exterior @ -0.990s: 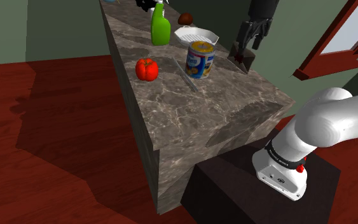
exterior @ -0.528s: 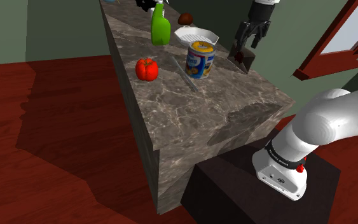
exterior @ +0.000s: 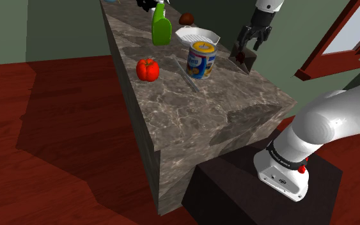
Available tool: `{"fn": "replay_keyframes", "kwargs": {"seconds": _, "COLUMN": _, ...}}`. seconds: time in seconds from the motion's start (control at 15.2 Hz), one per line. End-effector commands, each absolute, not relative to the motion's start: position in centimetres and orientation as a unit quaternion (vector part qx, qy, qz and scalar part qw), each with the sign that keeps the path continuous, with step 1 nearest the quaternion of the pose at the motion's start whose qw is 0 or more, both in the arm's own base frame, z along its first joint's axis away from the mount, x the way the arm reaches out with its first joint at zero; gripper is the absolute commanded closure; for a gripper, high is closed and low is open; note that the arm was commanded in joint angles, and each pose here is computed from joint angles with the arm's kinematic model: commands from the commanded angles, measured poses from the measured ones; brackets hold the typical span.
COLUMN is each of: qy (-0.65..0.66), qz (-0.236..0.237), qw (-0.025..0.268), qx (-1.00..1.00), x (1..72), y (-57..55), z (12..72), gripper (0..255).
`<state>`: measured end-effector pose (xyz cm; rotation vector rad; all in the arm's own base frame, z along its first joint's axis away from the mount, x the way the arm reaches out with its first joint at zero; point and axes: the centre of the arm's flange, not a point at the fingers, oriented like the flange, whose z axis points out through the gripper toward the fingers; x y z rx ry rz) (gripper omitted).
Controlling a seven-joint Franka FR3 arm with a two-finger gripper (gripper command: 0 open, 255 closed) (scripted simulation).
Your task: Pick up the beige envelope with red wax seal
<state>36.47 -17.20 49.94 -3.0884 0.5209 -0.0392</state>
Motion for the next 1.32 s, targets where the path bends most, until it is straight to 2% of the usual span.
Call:
{"fn": "replay_keyframes", "kwargs": {"seconds": 0.0, "qy": 0.167, "qz": -0.013, "qw": 0.005, "qx": -0.986, "x": 36.6, "y": -17.4, "z": 48.9, "gripper": 0}}
{"fn": "replay_keyframes", "kwargs": {"seconds": 0.33, "qy": 0.167, "qz": -0.013, "qw": 0.005, "qx": -0.986, "x": 36.6, "y": -17.4, "z": 47.0, "gripper": 0}}
{"fn": "replay_keyframes", "kwargs": {"seconds": 0.4, "qy": 0.167, "qz": -0.013, "qw": 0.005, "qx": -0.986, "x": 36.6, "y": -17.4, "z": 47.1, "gripper": 255}}
{"fn": "replay_keyframes", "kwargs": {"seconds": 0.99, "qy": 0.167, "qz": -0.013, "qw": 0.005, "qx": -0.986, "x": 36.6, "y": -17.4, "z": 47.0, "gripper": 255}}
{"fn": "replay_keyframes", "kwargs": {"seconds": 1.25, "qy": 0.167, "qz": -0.013, "qw": 0.005, "qx": -0.986, "x": 36.6, "y": -17.4, "z": 49.1, "gripper": 255}}
